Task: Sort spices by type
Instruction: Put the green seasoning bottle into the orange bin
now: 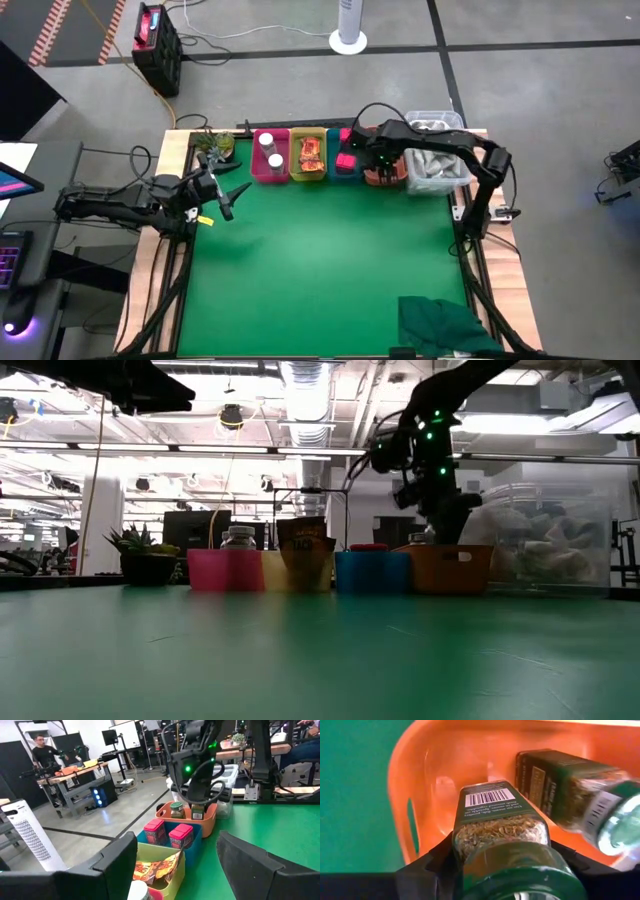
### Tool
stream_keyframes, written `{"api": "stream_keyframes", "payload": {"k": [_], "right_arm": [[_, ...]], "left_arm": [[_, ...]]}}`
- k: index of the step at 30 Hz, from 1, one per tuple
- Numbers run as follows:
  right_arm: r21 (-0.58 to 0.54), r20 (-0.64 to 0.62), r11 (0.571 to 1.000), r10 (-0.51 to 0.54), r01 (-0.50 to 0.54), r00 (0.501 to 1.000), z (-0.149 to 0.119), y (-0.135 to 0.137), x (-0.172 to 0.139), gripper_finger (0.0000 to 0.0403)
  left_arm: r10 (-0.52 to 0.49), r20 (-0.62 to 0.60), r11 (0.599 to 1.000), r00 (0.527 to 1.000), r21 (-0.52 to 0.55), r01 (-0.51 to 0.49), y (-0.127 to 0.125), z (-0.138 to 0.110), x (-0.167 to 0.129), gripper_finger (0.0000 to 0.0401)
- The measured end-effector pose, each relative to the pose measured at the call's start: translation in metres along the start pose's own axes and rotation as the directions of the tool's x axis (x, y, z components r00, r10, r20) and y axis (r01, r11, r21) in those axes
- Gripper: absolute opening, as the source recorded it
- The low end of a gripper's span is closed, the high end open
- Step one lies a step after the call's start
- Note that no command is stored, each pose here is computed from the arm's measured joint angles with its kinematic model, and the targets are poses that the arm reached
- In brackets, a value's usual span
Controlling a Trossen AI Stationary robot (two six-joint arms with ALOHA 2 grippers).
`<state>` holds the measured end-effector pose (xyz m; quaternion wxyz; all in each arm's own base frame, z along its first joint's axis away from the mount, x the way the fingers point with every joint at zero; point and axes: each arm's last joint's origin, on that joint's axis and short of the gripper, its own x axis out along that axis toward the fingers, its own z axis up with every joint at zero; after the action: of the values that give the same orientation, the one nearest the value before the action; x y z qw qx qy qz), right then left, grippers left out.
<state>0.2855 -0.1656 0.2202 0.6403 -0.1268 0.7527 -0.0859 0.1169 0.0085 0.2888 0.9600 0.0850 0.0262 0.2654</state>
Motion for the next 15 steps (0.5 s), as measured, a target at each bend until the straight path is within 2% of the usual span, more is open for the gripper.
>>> {"api": "stream_keyframes", "payload": {"k": [8,15], "right_arm": [[0.037,0.012,0.996,0.084,-0.084,0.996,0.009,0.002,0.015,0.0249],[0.025,0.003,0.995,0.096,-0.096,0.995,0.007,0.003,0.014,0.0250]], "left_arm": [[0.000,-0.004,1.000,1.000,0.001,0.000,0.000,0.000,0.000,0.0259],[-0.001,-0.006,1.000,1.000,0.004,0.001,0.000,-0.001,0.000,0.0259]]}}
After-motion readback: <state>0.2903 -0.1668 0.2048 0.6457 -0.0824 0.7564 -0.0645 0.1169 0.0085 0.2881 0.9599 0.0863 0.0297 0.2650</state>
